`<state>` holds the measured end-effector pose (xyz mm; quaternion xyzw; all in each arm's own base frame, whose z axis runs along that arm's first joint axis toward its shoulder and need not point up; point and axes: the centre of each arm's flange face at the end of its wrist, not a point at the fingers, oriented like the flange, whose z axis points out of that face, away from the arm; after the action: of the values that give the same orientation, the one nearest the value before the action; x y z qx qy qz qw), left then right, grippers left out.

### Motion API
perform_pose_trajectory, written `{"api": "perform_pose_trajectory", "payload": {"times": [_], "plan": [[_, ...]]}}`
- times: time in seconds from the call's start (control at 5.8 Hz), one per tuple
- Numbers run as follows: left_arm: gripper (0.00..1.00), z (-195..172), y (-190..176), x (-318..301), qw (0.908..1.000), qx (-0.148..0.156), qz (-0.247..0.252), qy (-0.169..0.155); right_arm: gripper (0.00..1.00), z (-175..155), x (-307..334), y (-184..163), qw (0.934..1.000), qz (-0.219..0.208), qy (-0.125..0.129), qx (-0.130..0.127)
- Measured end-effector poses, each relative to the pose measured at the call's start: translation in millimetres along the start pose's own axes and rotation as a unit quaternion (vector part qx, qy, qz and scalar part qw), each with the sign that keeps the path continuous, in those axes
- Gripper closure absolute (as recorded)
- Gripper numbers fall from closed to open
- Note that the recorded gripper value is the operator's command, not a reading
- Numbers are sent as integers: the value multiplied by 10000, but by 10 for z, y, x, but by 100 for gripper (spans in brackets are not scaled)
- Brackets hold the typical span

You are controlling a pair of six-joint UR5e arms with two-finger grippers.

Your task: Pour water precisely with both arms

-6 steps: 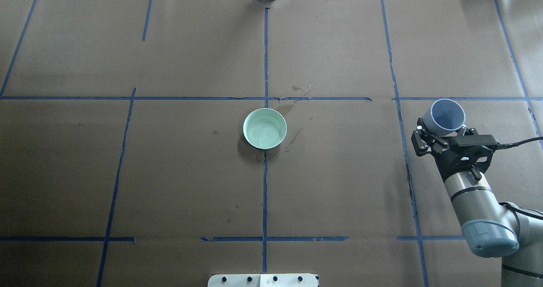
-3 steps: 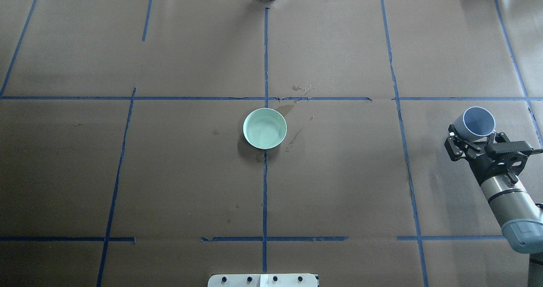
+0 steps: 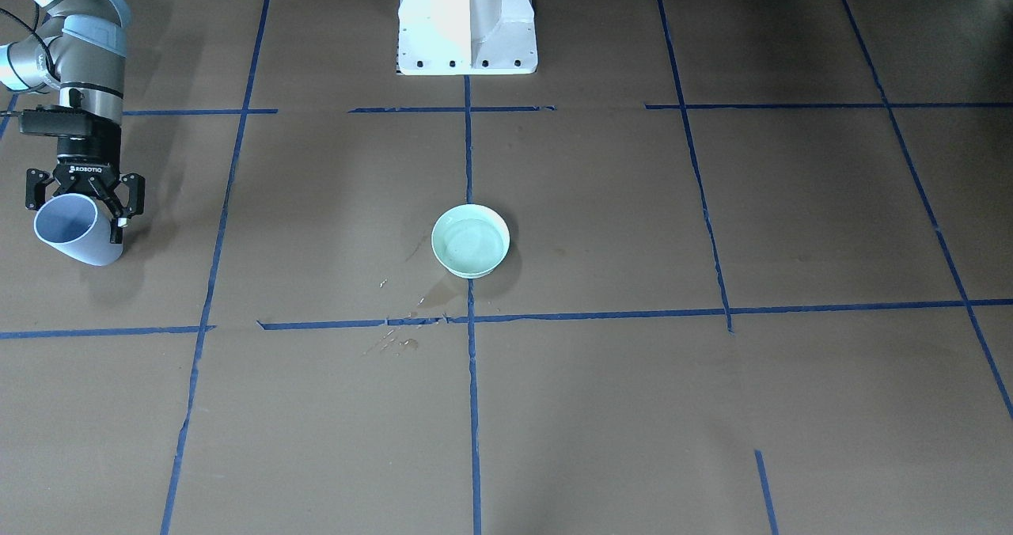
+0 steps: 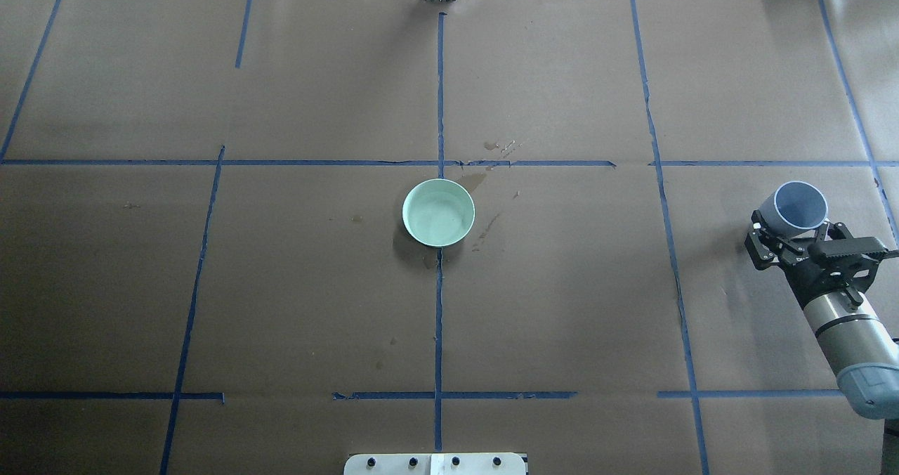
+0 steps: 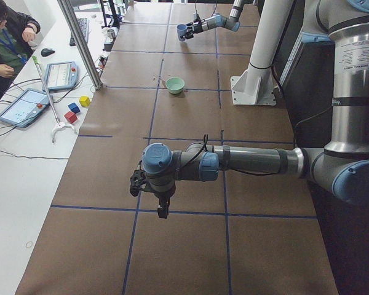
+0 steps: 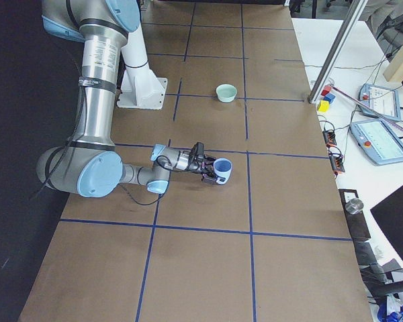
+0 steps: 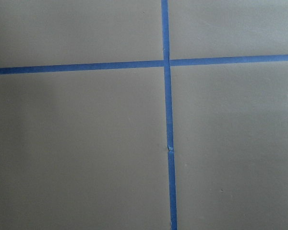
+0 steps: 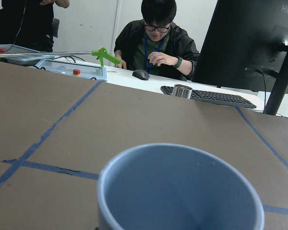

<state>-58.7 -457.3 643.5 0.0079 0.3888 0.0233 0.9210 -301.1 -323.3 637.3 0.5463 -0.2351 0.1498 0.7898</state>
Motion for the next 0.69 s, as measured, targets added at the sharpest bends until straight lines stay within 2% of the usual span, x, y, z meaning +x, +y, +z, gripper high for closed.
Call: {"api": "perform_pose_trajectory", "payload": {"times": [0.17,0.34,0.69], "plan": [[0,0,0,0,10000,0,0,0,15,3,-16,2,10000,5,-10,-2],[0,0,0,0,10000,0,0,2,1,7,-46,-5,10000,25,-24,5],[0,0,0,2,10000,1,0,9,0,10,-73,-38,10000,71,-33,29]]}}
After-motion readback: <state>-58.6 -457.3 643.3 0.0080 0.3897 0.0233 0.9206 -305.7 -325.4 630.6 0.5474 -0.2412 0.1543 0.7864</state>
